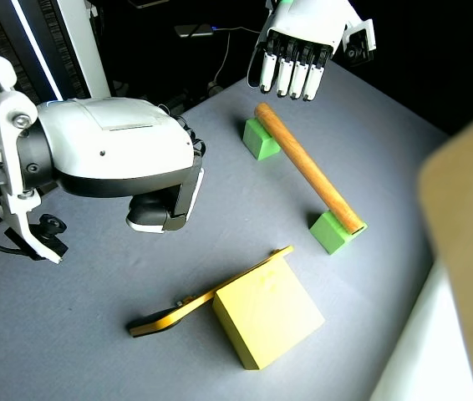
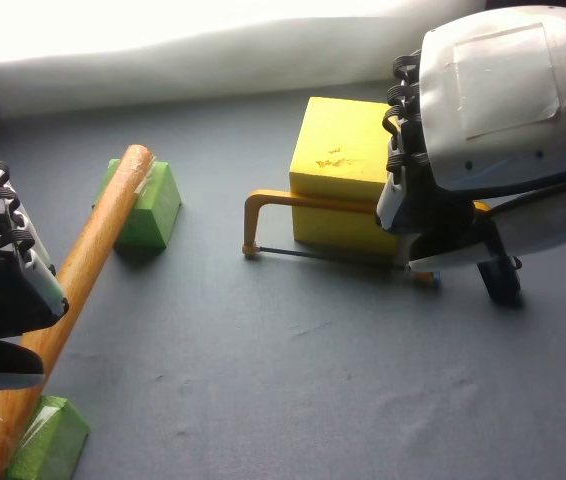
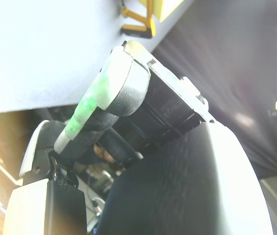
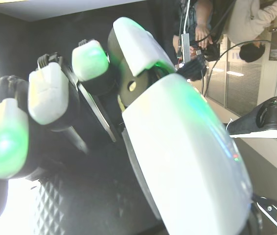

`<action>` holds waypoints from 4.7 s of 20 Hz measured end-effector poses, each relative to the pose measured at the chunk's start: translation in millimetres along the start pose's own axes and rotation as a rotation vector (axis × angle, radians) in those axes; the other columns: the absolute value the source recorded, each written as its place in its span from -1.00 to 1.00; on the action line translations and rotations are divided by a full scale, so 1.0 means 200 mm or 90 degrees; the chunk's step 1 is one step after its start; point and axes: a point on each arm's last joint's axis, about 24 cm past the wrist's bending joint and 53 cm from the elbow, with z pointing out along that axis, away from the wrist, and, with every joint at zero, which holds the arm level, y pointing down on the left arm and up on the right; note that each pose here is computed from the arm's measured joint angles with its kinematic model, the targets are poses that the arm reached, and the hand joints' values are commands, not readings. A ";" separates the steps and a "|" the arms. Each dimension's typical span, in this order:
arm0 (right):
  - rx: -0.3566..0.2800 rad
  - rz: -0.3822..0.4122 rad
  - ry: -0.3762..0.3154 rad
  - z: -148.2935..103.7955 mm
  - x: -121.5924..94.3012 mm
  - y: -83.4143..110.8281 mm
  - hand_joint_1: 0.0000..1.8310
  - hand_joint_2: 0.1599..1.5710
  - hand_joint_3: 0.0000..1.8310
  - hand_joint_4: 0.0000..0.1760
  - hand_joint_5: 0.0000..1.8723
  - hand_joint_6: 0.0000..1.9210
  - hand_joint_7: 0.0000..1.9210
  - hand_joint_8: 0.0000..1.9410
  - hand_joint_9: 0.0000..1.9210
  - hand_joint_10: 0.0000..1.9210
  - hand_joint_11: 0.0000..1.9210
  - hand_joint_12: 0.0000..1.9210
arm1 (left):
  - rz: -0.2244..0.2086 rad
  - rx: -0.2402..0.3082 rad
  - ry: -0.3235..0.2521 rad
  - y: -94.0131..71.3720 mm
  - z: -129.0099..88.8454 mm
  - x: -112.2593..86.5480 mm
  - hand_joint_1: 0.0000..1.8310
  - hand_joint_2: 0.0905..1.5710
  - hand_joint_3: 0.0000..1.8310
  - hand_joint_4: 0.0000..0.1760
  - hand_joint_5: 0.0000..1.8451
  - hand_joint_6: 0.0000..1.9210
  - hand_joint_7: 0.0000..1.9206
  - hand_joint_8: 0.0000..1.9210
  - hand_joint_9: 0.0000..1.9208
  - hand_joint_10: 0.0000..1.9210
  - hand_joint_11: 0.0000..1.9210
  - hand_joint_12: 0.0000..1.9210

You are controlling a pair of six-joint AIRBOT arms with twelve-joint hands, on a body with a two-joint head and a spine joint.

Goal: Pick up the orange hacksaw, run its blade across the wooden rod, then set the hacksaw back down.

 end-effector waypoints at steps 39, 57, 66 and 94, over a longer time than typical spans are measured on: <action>0.451 0.967 -0.235 -0.85 0.60 -0.65 -0.26 0.32 -1.00 -1.00 -0.97 -1.00 -0.96 -1.00 -0.94 -1.00 -1.00 -0.52 | -0.012 -0.324 0.212 0.34 -0.31 0.39 -1.00 0.41 -1.00 -1.00 -1.00 -1.00 -0.99 -1.00 -1.00 -1.00 -1.00 -0.80; 0.273 1.047 -0.471 -0.71 0.79 -0.82 0.13 0.25 -1.00 -1.00 -0.88 -1.00 -0.89 -1.00 -0.88 -1.00 -1.00 -0.38 | -0.033 -0.327 0.259 0.31 -0.33 0.51 -1.00 0.47 -1.00 -1.00 -0.96 -0.99 -0.95 -1.00 -0.96 -0.99 -1.00 -0.76; 0.267 1.068 -0.500 -0.67 0.87 -0.88 0.11 0.26 -1.00 -1.00 -0.90 -1.00 -0.89 -1.00 -0.88 -1.00 -1.00 -0.35 | -0.039 -0.330 0.260 0.32 -0.34 0.51 -1.00 0.47 -1.00 -1.00 -0.96 -1.00 -0.97 -1.00 -0.98 -1.00 -1.00 -0.76; 0.262 1.064 -0.528 -0.33 0.88 -1.00 0.13 0.28 -1.00 -1.00 -0.85 -1.00 -0.87 -1.00 -0.85 -1.00 -1.00 -0.30 | -0.046 -0.325 0.260 0.31 -0.32 0.53 -1.00 0.48 -1.00 -1.00 -0.96 -1.00 -0.96 -1.00 -0.97 -1.00 -1.00 -0.83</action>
